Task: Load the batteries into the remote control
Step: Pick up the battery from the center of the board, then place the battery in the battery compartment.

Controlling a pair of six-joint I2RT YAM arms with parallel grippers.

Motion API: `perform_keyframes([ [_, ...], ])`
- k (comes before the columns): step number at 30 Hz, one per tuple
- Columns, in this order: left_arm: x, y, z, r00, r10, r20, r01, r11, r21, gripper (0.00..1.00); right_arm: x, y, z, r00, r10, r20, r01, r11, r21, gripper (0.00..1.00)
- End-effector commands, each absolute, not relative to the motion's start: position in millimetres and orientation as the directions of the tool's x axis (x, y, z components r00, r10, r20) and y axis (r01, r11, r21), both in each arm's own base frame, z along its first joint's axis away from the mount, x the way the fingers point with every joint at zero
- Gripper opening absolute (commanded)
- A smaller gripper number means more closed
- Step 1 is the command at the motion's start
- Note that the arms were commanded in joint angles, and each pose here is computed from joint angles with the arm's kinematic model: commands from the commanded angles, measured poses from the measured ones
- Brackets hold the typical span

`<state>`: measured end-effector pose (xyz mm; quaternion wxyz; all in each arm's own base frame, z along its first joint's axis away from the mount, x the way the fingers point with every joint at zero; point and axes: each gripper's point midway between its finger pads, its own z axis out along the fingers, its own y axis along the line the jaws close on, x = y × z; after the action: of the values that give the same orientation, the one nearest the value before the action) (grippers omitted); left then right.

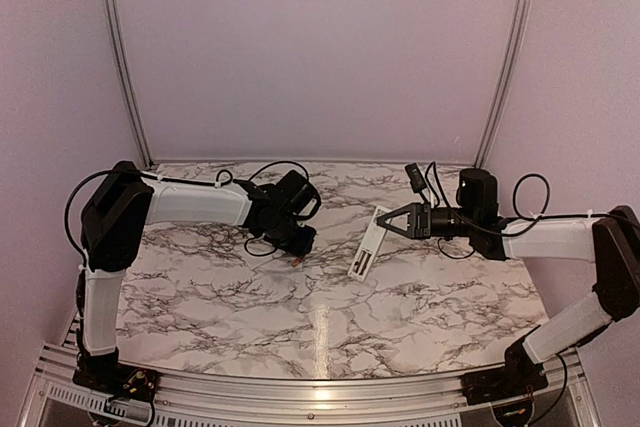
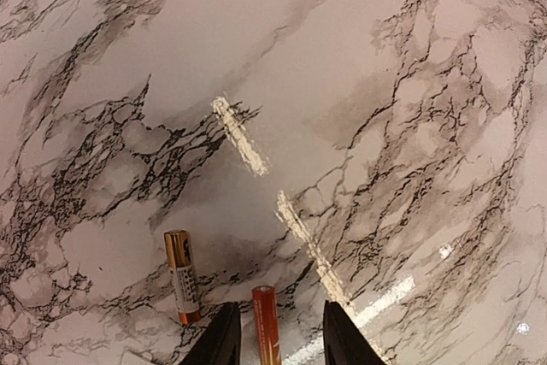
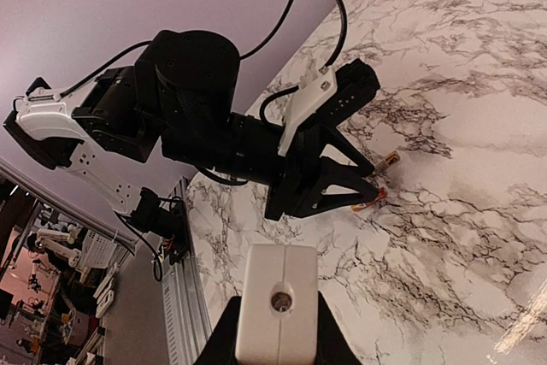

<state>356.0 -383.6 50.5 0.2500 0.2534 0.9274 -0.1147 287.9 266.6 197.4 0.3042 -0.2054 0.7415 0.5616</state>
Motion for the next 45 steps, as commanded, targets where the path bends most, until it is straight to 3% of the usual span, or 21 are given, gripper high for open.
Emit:
perform_keyframes([
  [1, 356, -378, 38, -0.757, 0.443, -0.480, 0.525, 0.850, -0.045, 0.34, 288, 263, 202, -0.717, 0.042, -0.696, -0.659, 0.284, 0.696, 0.00],
  [15, 346, -374, 13, -0.784, 0.468, -0.408, 0.527, 0.849, -0.041, 0.20, 294, 265, 196, -0.737, 0.042, -0.675, -0.638, 0.287, 0.714, 0.00],
  [22, 336, -377, 19, -0.786, 0.470, -0.402, 0.538, 0.840, -0.069, 0.03, 297, 267, 188, -0.772, 0.043, -0.634, -0.597, 0.297, 0.746, 0.00],
  [32, 322, -371, 77, -0.725, 0.312, -0.614, 0.530, 0.821, -0.209, 0.00, 288, 293, 168, -0.846, 0.017, -0.533, -0.499, 0.329, 0.802, 0.00],
  [39, 270, -381, 134, -0.546, 0.145, -0.825, 0.641, 0.707, -0.299, 0.00, 281, 312, 159, -0.886, 0.024, -0.462, -0.433, 0.313, 0.845, 0.00],
  [45, 235, -391, 155, -0.450, 0.058, -0.891, 0.715, 0.621, -0.321, 0.00, 277, 326, 149, -0.912, 0.026, -0.409, -0.379, 0.323, 0.867, 0.00],
])
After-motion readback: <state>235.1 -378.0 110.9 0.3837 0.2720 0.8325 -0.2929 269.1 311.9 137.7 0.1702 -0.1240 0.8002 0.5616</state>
